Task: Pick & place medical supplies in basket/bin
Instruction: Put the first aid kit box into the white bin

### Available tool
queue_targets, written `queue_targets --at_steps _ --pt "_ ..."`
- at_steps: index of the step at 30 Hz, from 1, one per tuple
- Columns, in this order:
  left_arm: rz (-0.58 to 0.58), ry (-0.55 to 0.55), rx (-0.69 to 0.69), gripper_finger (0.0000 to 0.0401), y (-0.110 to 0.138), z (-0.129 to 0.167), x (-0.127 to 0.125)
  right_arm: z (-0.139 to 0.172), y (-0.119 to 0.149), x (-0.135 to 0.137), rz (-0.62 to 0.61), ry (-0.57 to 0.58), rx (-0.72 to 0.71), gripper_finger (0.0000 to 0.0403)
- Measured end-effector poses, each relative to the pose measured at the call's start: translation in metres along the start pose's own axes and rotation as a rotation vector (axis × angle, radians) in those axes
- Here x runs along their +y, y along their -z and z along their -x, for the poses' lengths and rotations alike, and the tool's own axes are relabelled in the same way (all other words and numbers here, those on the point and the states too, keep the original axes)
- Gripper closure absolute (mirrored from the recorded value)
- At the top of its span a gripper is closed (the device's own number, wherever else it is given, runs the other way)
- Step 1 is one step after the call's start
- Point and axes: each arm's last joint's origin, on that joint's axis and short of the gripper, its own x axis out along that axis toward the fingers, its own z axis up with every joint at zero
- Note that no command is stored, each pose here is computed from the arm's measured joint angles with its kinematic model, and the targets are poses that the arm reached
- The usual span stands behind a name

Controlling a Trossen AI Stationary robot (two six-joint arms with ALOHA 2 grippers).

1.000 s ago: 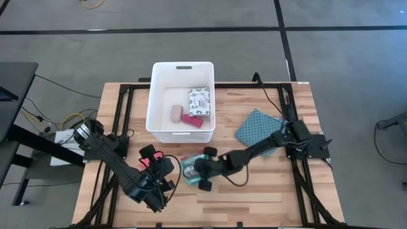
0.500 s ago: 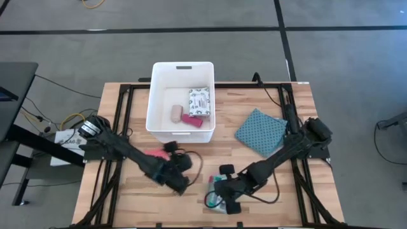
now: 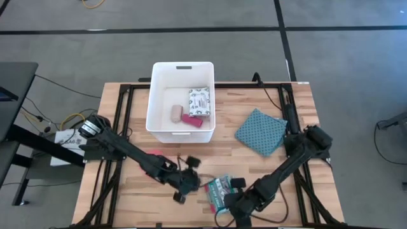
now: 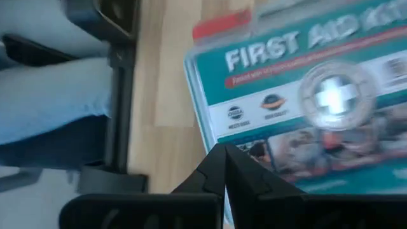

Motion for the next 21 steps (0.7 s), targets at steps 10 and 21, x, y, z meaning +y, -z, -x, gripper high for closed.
queue_targets --at_steps 10,21 --pt "-0.327 0.094 -0.17 0.0335 -0.014 0.006 -0.025 -0.011 -0.015 -0.026 -0.082 0.001 0.033 0.0403" --pt "-0.377 0.148 -0.186 0.0284 -0.014 0.002 -0.013 -0.004 -0.016 -0.027 -0.075 -0.004 0.033 0.0403"
